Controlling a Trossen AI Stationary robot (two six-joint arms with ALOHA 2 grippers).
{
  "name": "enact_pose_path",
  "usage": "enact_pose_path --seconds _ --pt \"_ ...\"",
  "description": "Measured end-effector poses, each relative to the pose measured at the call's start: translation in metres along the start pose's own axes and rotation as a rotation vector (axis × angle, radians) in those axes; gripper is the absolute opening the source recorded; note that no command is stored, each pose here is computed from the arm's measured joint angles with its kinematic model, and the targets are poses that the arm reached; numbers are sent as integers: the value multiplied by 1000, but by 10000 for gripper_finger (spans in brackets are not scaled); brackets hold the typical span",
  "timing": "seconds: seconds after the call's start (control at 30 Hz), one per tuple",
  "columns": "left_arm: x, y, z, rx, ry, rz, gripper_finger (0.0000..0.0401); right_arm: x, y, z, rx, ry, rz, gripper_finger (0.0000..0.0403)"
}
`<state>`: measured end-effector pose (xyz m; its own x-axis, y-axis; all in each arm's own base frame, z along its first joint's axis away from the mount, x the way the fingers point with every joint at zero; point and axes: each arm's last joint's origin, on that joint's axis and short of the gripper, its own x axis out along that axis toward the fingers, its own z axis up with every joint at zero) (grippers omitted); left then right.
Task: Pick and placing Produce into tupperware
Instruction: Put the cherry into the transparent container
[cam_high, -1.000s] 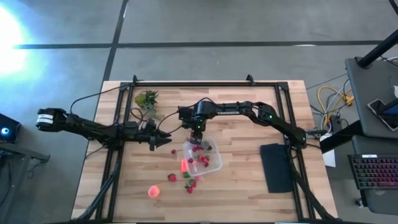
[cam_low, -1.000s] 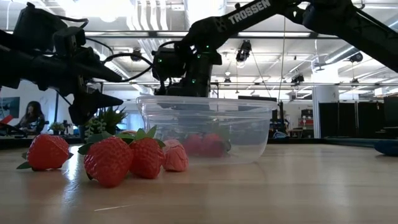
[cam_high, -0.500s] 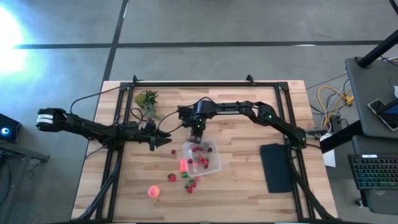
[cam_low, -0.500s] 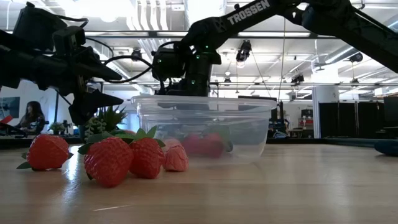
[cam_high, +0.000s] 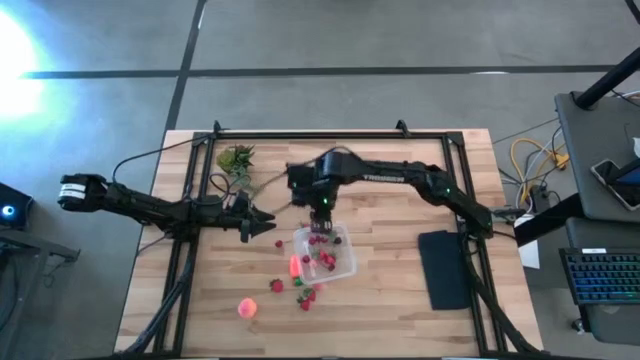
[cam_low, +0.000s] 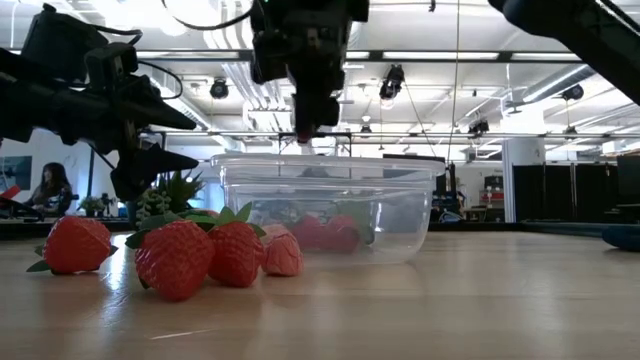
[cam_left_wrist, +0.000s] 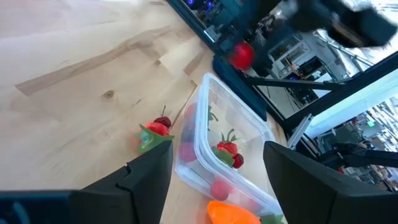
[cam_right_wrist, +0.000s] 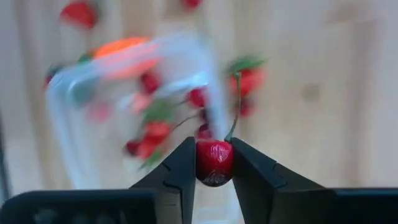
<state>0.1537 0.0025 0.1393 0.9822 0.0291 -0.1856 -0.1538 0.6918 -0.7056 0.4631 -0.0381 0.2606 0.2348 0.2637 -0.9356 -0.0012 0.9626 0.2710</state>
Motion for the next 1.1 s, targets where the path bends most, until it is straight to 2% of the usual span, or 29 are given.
enact_pose_path --seconds 0.13,0.27,0.4,0.53,0.67,0.83,0.93,1.1 --pt "0 0 0 0 -3 -5 238 27 22 -7 -43 76 95 98" --pt "0 0 0 0 -2 -3 238 37 31 -5 -23 58 114 115" --pt "0 0 0 -2 4 -9 238 35 27 -4 -10 42 104 148" --pt "0 -1 0 -2 14 -21 238 34 23 -3 4 37 25 194" --pt "0 -1 0 -3 19 -26 238 24 3 0 71 -7 -44 221" --pt "0 -1 0 -3 19 -27 238 35 -41 0 191 11 -67 222" --pt "0 -1 0 -3 20 -26 238 48 -54 -1 199 40 -16 213" --pt "0 -1 0 -5 20 -25 238 74 -64 -3 177 93 -15 202"
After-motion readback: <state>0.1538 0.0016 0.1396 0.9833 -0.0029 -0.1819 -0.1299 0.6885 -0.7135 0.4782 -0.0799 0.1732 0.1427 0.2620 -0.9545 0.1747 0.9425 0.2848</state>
